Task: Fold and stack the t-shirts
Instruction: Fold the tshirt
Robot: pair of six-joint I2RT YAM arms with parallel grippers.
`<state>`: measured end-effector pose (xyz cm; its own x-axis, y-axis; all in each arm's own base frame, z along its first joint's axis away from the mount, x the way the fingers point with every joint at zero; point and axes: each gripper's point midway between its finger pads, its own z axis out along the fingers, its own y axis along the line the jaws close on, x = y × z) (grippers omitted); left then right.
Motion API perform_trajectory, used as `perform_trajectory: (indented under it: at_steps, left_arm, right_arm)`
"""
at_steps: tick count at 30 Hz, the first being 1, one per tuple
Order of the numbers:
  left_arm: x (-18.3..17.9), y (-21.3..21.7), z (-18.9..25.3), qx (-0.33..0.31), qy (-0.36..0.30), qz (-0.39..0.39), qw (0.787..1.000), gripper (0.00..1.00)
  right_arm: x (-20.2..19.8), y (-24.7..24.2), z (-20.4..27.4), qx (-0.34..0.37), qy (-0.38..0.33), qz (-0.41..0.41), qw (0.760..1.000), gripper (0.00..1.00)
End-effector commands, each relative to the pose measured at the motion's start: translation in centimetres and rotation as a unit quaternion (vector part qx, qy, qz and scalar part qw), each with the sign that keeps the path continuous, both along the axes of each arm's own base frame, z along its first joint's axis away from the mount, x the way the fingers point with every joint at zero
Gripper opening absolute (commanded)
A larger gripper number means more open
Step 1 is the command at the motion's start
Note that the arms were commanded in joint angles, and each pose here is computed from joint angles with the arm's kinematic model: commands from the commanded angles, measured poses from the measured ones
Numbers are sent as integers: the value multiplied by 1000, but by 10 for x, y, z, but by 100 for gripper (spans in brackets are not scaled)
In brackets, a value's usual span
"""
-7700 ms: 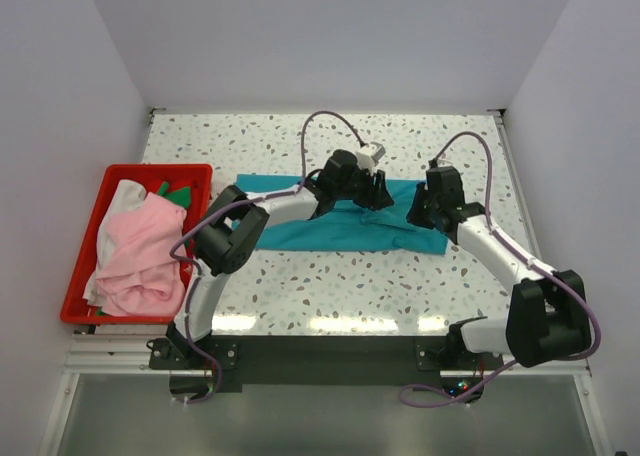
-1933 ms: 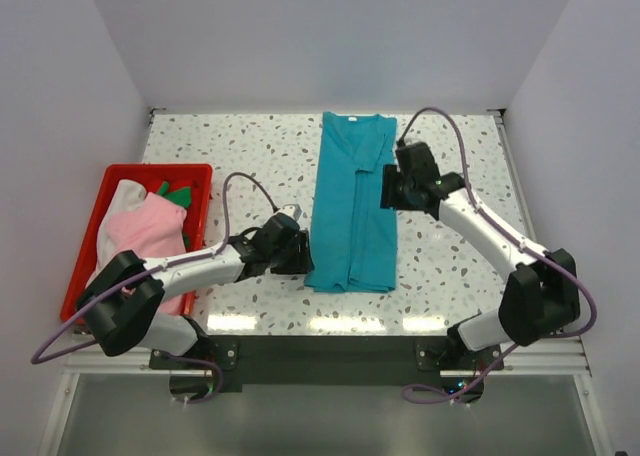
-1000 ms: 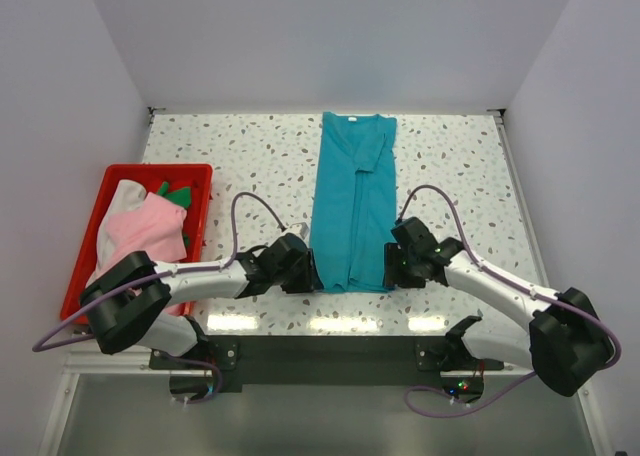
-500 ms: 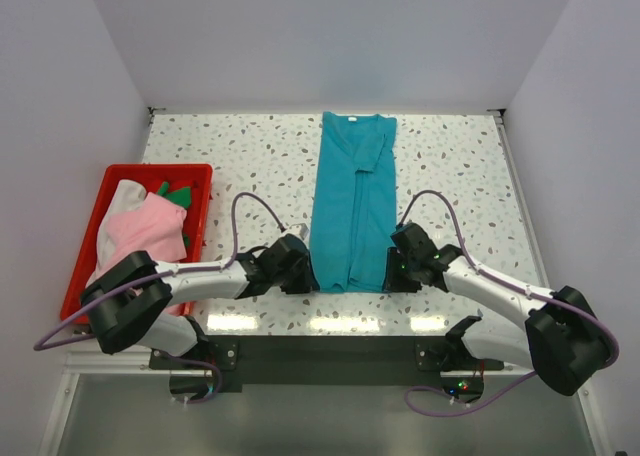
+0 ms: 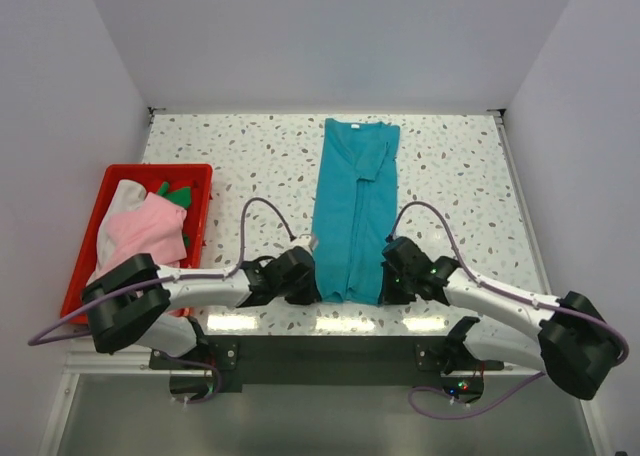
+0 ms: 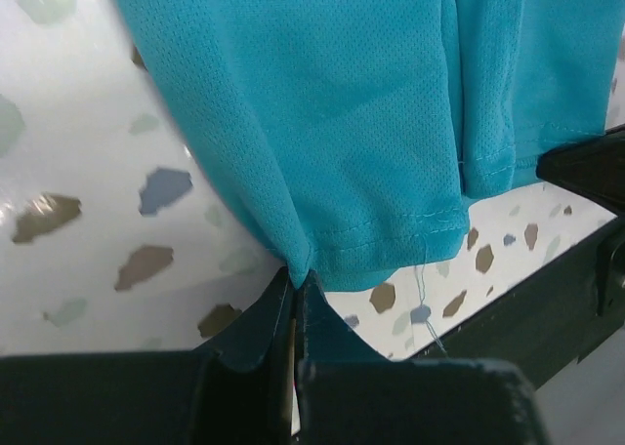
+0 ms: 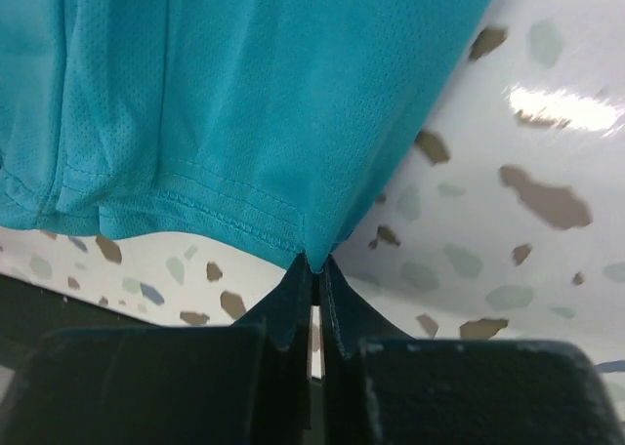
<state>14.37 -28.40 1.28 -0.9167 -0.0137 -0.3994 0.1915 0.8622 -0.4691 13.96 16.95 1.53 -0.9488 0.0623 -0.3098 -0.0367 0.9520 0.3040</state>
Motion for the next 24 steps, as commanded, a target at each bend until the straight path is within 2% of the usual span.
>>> perform_trajectory:
  at_steps: [1,3,11,19,24]
  left_arm:
    - [-31,34,-21,69,24,-1,997,0]
    - [-32,35,-16,68,21,3,997,0]
    - [13,7,43,64,-62,13,996,0]
    - [89,-16,83,28,-93,43,994,0]
    - [140,-22,86,52,-121,72,989,0]
  right_arm:
    - [-24,-7,-3,-16,13,-8,1000,0]
    - [-19,-12,7,-17,-10,-18,1000,0]
    - [16,-18,68,-63,-84,-17,994,0]
    - [77,3,105,-94,-161,-29,982,0]
    - [122,10,103,-123,-176,-49,975,0]
